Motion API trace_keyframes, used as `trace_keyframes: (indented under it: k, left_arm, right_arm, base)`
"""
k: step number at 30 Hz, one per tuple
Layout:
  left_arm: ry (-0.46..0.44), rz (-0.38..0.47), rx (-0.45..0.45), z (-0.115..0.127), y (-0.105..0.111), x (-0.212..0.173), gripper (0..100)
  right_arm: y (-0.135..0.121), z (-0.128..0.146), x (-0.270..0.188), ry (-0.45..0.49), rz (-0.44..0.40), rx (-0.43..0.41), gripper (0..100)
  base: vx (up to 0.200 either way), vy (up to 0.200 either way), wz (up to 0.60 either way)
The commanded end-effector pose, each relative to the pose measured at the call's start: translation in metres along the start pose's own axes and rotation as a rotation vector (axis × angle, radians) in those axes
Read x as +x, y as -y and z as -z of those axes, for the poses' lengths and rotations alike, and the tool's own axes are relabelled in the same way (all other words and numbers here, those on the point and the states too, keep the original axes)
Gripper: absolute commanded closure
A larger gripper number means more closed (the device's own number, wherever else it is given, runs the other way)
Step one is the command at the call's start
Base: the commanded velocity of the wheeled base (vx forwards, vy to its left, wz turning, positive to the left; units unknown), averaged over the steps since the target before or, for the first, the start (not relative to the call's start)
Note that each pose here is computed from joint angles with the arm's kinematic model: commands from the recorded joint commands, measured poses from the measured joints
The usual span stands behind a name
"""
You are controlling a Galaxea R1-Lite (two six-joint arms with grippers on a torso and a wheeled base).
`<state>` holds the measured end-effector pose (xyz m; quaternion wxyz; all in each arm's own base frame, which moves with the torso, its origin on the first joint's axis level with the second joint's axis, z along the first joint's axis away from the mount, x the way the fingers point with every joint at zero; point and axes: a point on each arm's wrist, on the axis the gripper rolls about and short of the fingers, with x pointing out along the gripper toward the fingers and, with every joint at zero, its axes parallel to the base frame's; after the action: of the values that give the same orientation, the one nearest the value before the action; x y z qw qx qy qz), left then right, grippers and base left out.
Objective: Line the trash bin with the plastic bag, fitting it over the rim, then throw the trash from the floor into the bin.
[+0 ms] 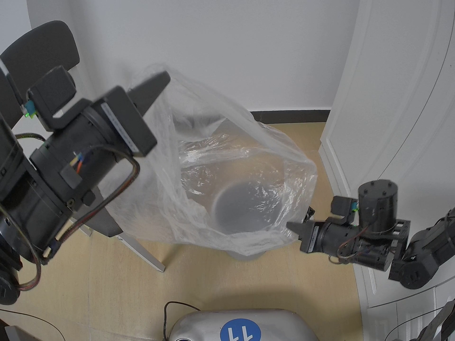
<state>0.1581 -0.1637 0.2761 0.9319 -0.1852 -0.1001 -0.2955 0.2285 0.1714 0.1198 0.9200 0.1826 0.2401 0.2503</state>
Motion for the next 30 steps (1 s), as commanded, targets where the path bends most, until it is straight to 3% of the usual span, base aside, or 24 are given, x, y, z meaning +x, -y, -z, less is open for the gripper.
trace_keyframes:
  k: [1, 6, 10, 15, 22, 25, 30]
  left_arm:
    - [-0.106, -0.031, 0.064, 0.025, -0.012, 0.005, 100]
    - [-0.226, -0.046, 0.198, 0.049, -0.021, -0.004, 100]
    - [-0.394, -0.049, 0.337, 0.074, -0.030, -0.016, 100]
    - [-0.517, -0.060, 0.373, 0.099, -0.034, -0.009, 100]
    - [-0.573, -0.058, 0.403, 0.111, -0.045, -0.005, 100]
    - [-0.570, -0.014, 0.393, 0.108, -0.045, -0.006, 100]
    - [-0.556, -0.014, 0.344, 0.105, -0.044, -0.004, 100]
  right_arm:
    - [0.005, -0.046, -0.030, 0.161, 0.014, 0.013, 100]
    - [0.013, -0.064, -0.043, 0.221, 0.050, 0.013, 100]
    - [0.013, -0.070, -0.050, 0.241, 0.057, 0.012, 100]
    - [0.014, -0.067, -0.050, 0.228, 0.066, -0.012, 100]
    - [0.016, -0.064, -0.051, 0.214, 0.076, -0.051, 100]
    - [0.015, -0.061, -0.052, 0.204, 0.077, -0.058, 100]
    - [0.018, -0.057, -0.058, 0.179, 0.102, -0.122, 100]
  base:
    - [0.000, 0.000, 0.00]
    - [0.000, 0.000, 0.00]
    - [0.000, 0.000, 0.00]
    - [0.000, 0.000, 0.00]
    - [0.000, 0.000, 0.00]
    - [0.000, 0.000, 0.00]
    - [0.000, 0.000, 0.00]
